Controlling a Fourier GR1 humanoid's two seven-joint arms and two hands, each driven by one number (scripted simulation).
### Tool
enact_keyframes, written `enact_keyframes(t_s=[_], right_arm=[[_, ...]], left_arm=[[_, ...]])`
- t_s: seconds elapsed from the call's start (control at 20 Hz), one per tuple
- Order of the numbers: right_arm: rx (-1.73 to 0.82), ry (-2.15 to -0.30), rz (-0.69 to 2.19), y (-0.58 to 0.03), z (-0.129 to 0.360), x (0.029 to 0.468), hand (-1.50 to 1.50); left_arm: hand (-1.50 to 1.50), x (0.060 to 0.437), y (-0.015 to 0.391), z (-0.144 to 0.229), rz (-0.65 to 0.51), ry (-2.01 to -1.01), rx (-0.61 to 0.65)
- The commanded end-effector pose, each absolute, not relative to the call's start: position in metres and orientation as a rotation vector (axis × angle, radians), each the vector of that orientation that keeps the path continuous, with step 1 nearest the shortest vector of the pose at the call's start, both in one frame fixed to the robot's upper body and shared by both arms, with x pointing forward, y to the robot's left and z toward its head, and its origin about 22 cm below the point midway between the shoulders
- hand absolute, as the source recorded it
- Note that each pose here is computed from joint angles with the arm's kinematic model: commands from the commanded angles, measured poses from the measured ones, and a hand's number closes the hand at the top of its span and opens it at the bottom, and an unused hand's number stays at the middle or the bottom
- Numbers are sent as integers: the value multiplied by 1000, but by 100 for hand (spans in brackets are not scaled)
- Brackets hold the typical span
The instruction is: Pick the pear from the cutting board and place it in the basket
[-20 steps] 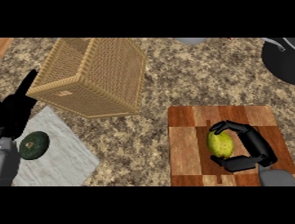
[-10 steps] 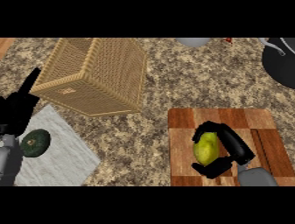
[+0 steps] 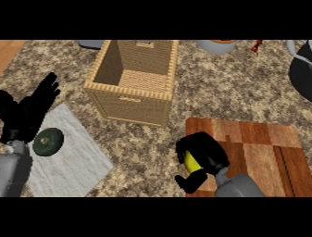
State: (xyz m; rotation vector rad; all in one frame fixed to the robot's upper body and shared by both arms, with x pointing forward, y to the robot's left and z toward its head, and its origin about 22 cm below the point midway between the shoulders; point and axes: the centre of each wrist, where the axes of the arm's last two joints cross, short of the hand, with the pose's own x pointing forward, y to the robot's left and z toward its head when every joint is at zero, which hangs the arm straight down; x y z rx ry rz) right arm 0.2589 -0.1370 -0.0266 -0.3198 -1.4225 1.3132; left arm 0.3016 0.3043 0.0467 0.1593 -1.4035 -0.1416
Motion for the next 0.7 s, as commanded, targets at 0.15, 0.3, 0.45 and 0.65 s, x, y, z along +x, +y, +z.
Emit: enact_keyframes(t_s=[0.15, 0.3, 0.45, 0.65], right_arm=[[-325, -1451, 1328, -62, -12, 221, 150], [-402, -1546, 1316, -41, 6, 211, 150], [-470, -1584, 1279, -27, 17, 199, 150], [-577, -1617, 1222, -13, 33, 193, 150]], left_arm=[[0, 305, 290, 44, -175, -1390, 114], [0, 305, 289, 41, -175, -1379, 110], [0, 306, 286, 40, -166, -1377, 104], [0, 309, 287, 40, -170, -1371, 120]])
